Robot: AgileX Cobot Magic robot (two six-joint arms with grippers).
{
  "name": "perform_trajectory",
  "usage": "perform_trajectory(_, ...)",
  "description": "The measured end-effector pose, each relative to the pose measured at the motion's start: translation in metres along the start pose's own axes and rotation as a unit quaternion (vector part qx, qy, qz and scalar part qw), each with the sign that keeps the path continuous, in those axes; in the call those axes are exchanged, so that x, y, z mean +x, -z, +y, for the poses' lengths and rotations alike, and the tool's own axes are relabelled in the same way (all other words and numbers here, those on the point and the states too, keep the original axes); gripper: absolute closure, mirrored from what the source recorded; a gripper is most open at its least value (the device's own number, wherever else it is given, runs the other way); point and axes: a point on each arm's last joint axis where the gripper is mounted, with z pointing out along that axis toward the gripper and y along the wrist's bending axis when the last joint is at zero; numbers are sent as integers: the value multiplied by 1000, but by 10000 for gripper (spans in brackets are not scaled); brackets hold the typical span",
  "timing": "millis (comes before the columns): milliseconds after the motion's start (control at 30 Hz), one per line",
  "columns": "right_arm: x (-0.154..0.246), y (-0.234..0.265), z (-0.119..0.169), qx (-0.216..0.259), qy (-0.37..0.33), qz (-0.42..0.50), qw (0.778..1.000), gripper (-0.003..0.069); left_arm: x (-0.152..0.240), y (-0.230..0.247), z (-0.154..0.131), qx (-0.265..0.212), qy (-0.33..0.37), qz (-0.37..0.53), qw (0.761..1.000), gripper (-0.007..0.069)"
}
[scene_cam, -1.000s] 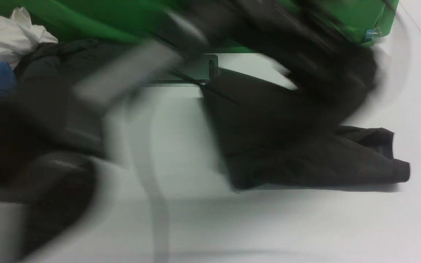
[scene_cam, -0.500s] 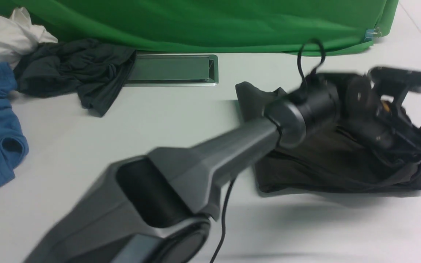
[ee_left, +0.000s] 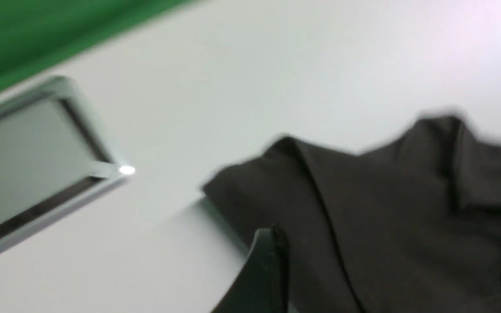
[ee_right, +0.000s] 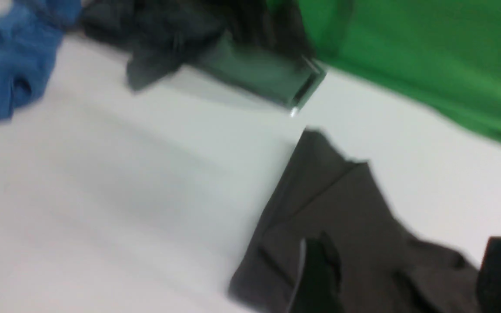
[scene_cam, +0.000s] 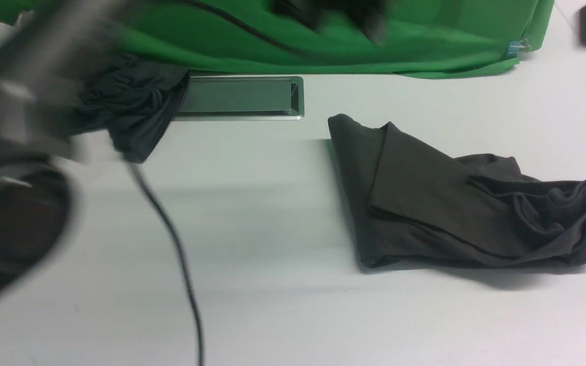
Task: Fold a long-sleeved shirt on a white desktop.
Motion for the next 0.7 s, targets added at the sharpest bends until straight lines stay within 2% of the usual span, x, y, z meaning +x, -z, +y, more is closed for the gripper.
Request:
perform_trajectory(100, 0, -41, -5, -28, 2, 53, 998, 236, 4, 38, 20, 20, 21, -17, 999, -47)
perform_trajectory(167, 3, -69, -4, -43, 5, 89, 995, 243, 16, 55, 29, 13, 26, -8, 1000, -11)
perform_trajectory(200, 7, -94, -3, -55, 12, 122, 991, 244, 32, 64, 36, -1, 29, 10, 1000, 31)
perform_trajectory(267, 9, -107, 1, -62, 19, 138, 988, 241, 45, 68, 40, -8, 30, 31, 999, 60)
perform_trajectory(333, 17, -147, 14, -73, 51, 174, 981, 225, 81, 71, 49, -24, 44, 82, 995, 136)
perform_trajectory(433, 26, -185, 26, -60, 89, 193, 975, 185, 122, 73, 61, -45, 71, 103, 991, 236)
perform_trajectory(533, 34, -208, 30, -48, 108, 208, 971, 167, 143, 74, 66, -56, 87, 102, 989, 282)
perform_trajectory(567, 43, -225, 29, -42, 116, 226, 966, 164, 155, 73, 70, -64, 101, 95, 988, 324)
perform_trajectory(700, 62, -258, 27, -37, 120, 258, 958, 188, 172, 69, 76, -75, 117, 90, 986, 409)
